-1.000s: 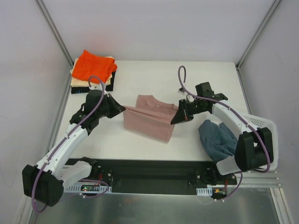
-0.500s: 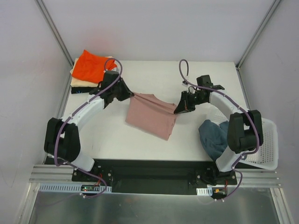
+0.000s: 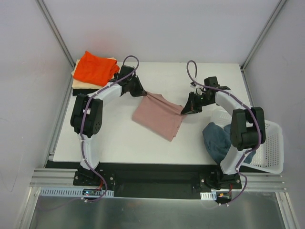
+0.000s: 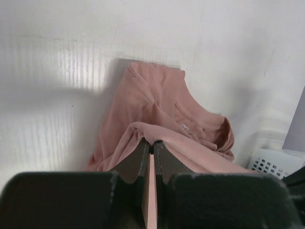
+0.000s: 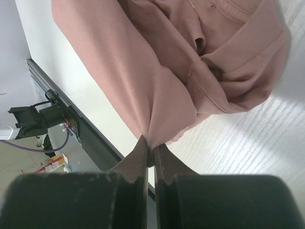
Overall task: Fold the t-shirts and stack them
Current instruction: Fold the long partially folded tshirt into a neat square
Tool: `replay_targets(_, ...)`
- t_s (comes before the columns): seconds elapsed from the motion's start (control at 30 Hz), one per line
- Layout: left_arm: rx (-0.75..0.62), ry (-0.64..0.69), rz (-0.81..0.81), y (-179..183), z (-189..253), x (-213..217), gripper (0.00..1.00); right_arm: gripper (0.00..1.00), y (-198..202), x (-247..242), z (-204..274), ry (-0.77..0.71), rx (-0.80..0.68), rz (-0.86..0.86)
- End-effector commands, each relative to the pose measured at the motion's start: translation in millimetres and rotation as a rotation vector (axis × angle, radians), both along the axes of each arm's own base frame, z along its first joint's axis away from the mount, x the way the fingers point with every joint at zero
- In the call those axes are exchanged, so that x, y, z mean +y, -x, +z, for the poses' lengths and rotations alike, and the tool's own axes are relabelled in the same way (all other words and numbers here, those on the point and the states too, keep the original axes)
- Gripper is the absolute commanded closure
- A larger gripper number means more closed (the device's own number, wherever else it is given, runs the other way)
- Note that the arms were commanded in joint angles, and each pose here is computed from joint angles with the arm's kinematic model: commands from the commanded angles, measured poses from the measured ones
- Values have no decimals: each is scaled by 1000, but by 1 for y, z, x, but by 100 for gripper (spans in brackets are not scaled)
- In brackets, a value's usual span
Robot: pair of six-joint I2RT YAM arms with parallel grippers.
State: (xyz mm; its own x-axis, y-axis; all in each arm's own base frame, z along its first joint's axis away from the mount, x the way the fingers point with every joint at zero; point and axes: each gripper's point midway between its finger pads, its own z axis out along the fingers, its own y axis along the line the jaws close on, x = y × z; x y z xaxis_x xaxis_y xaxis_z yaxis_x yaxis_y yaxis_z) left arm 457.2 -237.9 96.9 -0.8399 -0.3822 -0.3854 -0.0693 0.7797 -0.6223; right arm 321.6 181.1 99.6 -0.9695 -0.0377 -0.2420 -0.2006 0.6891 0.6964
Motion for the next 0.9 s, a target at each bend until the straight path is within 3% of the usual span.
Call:
replay_targets(0.0, -64, 35, -32, -28, 10, -8, 100, 99, -4, -11, 0, 20, 13, -41)
replay_targets(0.07, -52, 52, -49, -31, 5, -12, 99, 99, -5, -16, -9, 27, 46, -75)
replay_targets(0.13, -46, 60, -66, -31, 3, -15, 92, 96, -9, -21, -16, 54, 59, -107)
replay_targets(0.27, -53, 79, -106, -27, 8, -20, 60, 86, -9, -25, -18, 82, 63, -123)
replay_targets(0.3, -60, 82, -110, -27, 11, -20, 46, 79, -10, -25, -16, 86, 56, -126)
replay_targets(0.43, -105, 94, -138, -15, 37, -20, 15, 55, -8, -29, -6, 108, 38, -130)
replay_targets(0.47, -100, 92, -142, -10, 36, -18, 11, 41, -7, -26, -3, 107, 29, -122)
replay_targets(0.5, -105, 100, -153, -6, 41, -18, 6, 6, -6, -25, 6, 110, 1, -120)
replay_targets(0.53, -127, 108, -160, -1, 54, -18, 1, 3, -5, -24, 10, 118, -11, -116)
replay_targets(0.73, -143, 129, -194, 41, 76, -16, 1, 3, 7, 1, 47, 133, -152, -30)
replay_targets(0.87, -86, 144, -223, 68, 61, -15, 1, 4, 10, 29, 56, 54, -182, 11)
